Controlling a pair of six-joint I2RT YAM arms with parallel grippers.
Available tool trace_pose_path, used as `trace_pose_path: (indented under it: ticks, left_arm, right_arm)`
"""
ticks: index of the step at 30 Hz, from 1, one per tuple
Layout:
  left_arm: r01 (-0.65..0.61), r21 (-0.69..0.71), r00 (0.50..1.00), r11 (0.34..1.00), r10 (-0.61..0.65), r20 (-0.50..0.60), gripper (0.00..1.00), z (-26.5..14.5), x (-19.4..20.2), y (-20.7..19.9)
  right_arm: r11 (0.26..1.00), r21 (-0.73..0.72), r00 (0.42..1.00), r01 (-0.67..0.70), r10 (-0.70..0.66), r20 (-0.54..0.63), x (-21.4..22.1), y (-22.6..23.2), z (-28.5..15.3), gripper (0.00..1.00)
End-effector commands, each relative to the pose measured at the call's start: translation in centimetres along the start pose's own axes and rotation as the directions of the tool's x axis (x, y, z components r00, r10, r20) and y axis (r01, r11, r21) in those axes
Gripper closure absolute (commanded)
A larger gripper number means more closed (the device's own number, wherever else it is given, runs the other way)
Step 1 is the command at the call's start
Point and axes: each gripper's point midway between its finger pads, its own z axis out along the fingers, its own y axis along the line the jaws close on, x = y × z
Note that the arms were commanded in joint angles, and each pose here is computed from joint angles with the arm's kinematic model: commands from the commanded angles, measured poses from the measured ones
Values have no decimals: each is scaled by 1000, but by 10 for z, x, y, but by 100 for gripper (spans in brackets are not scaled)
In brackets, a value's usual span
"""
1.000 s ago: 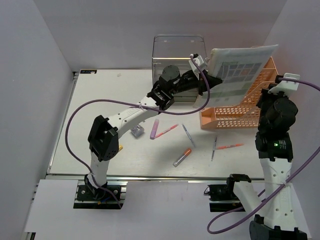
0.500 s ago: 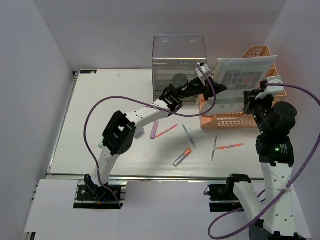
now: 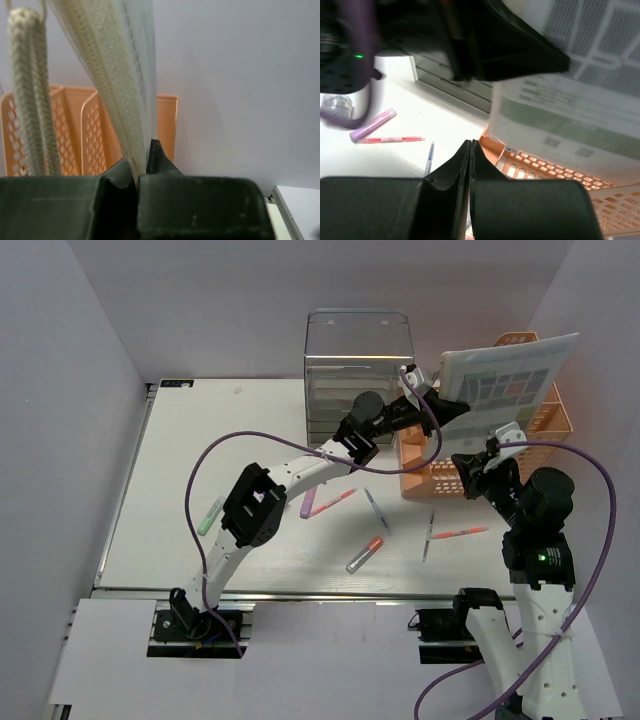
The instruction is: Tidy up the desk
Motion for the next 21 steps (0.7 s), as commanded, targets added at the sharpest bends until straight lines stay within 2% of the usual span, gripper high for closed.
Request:
trace_pose_path:
  ticks: [1, 21]
  left_arm:
    - [-31, -13, 993, 999, 33, 109, 100, 11, -32, 1]
    - [-6, -50, 983, 999, 15, 183, 100, 19, -16, 7]
  right_arm:
    - [992, -41, 987, 118, -113, 114, -23, 10, -8, 100]
    - [992, -84, 989, 99, -89, 122, 16, 26, -11, 100]
